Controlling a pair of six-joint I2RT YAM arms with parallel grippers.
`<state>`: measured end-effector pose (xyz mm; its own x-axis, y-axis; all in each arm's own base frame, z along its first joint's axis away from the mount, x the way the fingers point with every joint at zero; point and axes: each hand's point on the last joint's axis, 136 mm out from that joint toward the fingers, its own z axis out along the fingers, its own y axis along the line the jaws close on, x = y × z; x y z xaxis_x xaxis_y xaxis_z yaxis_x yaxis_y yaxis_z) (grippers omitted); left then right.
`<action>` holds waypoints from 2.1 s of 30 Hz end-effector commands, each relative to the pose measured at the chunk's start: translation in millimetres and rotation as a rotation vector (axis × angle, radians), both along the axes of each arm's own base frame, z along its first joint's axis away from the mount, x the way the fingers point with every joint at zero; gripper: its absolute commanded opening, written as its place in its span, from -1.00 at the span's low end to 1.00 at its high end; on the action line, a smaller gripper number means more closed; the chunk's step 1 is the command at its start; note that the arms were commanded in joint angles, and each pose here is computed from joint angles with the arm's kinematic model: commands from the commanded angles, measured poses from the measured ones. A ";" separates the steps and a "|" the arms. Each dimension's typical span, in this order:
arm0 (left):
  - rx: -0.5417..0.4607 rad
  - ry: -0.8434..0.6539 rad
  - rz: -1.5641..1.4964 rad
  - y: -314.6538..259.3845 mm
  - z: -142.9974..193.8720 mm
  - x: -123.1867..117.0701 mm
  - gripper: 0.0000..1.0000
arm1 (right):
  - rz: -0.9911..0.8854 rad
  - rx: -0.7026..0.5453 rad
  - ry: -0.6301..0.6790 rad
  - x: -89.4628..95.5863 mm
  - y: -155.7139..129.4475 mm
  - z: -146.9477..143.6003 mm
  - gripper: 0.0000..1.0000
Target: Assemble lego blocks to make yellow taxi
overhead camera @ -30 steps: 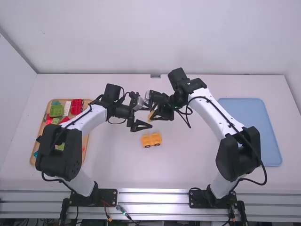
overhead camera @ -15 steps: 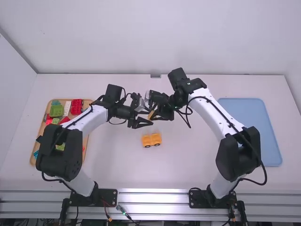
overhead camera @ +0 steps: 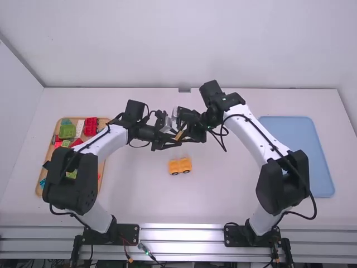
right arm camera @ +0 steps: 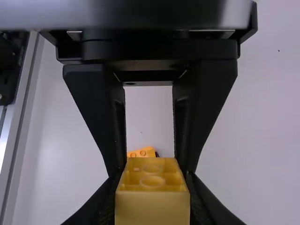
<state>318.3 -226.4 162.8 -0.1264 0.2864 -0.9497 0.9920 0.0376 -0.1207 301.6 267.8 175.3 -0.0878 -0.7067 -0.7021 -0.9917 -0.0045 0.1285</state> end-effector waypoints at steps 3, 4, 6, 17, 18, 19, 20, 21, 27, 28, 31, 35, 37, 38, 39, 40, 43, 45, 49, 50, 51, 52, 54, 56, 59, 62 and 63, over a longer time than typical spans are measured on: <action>-0.013 0.009 -0.015 -1.8 -1.9 -4.0 -0.37 | 0.008 0.049 -0.021 4.1 7.2 13.5 -0.46; -0.015 0.006 -0.016 -1.9 -1.5 -3.7 -0.39 | 0.009 0.063 -0.019 4.3 8.7 15.4 -0.39; -0.016 -0.003 -0.016 -2.2 -0.8 -2.7 -0.43 | 0.014 0.092 -0.019 5.3 9.5 19.4 -0.25; -0.072 -0.046 -0.037 -5.3 11.8 0.7 -0.53 | -0.013 0.266 0.016 18.9 -2.5 45.3 0.43; -0.079 -0.044 -0.034 -5.8 14.0 2.2 -0.55 | -0.015 0.283 0.017 20.3 -5.0 47.7 0.43; -0.088 -0.042 -0.025 -6.5 17.8 6.2 -0.56 | -0.010 0.315 0.014 21.7 -8.5 52.0 0.40; -0.095 -0.044 -0.019 -7.3 20.6 9.0 -0.58 | 0.001 0.344 0.008 21.9 -10.8 55.0 0.40; -0.097 -0.045 -0.017 -7.4 21.5 9.9 -0.58 | 0.006 0.357 0.006 21.7 -11.5 56.3 0.40; -0.137 -0.084 0.008 -10.6 39.3 24.6 -0.63 | 0.063 0.565 -0.032 19.2 -27.6 72.3 0.42; -0.139 -0.086 0.012 -10.9 41.0 26.0 -0.63 | 0.063 0.577 -0.034 19.9 -28.8 73.0 0.42; -0.171 -0.071 0.033 -12.5 55.1 33.9 -0.65 | 0.059 0.636 -0.044 25.1 -32.5 74.1 0.42; -0.193 -0.055 0.047 -13.4 64.7 38.1 -0.65 | 0.050 0.659 -0.042 32.2 -30.6 73.8 0.41; -0.200 -0.079 0.046 -13.6 68.3 39.5 -0.66 | 0.038 0.673 -0.028 38.6 -28.6 77.0 0.35; -0.202 -0.086 0.045 -13.7 69.1 39.8 -0.67 | 0.032 0.676 -0.023 41.4 -27.7 79.2 0.33; -0.202 -0.087 0.045 -13.7 69.2 39.8 -0.67 | 0.029 0.676 -0.021 42.3 -27.7 79.7 0.33; -0.206 -0.082 0.047 -13.9 70.9 40.3 -0.67 | 0.026 0.680 -0.021 44.9 -27.2 81.9 0.32; -0.217 -0.061 0.063 -14.0 76.3 43.3 -0.71 | 0.040 0.705 -0.028 46.4 -26.4 87.8 0.29; -0.227 -0.077 0.063 -14.3 80.9 44.4 -0.73 | 0.057 0.718 -0.042 45.8 -25.3 90.3 0.26; -0.241 -0.092 0.065 -14.2 87.1 45.8 -0.72 | 0.083 0.731 -0.052 42.6 -21.4 92.3 0.22; -0.248 -0.095 0.064 -14.9 90.3 46.0 -0.72 | 0.083 0.730 -0.049 42.6 -19.6 92.7 0.21; -0.253 -0.102 0.063 -15.4 92.6 46.0 -0.72 | 0.085 0.730 -0.044 42.5 -17.4 93.9 0.19; -0.253 -0.103 0.063 -15.2 92.6 46.1 -0.71 | 0.085 0.730 -0.043 42.6 -16.9 94.3 0.19; -0.253 -0.107 0.065 -14.4 93.1 46.8 -0.71 | 0.086 0.730 -0.038 43.1 -14.8 95.8 0.10; -0.253 -0.106 0.064 -14.7 93.0 46.5 -0.72 | 0.090 0.734 -0.042 43.9 -13.7 97.7 0.00; -0.253 -0.106 0.063 -15.4 93.0 46.2 -0.72 | 0.090 0.735 -0.047 44.4 -14.2 98.2 -0.09; -0.254 -0.111 0.064 -15.0 93.5 46.6 -0.73 | 0.090 0.735 -0.045 44.3 -14.1 98.2 -0.19; -0.255 -0.115 0.060 -15.8 94.0 46.0 -0.73 | 0.090 0.735 -0.046 44.4 -14.1 98.2 -0.22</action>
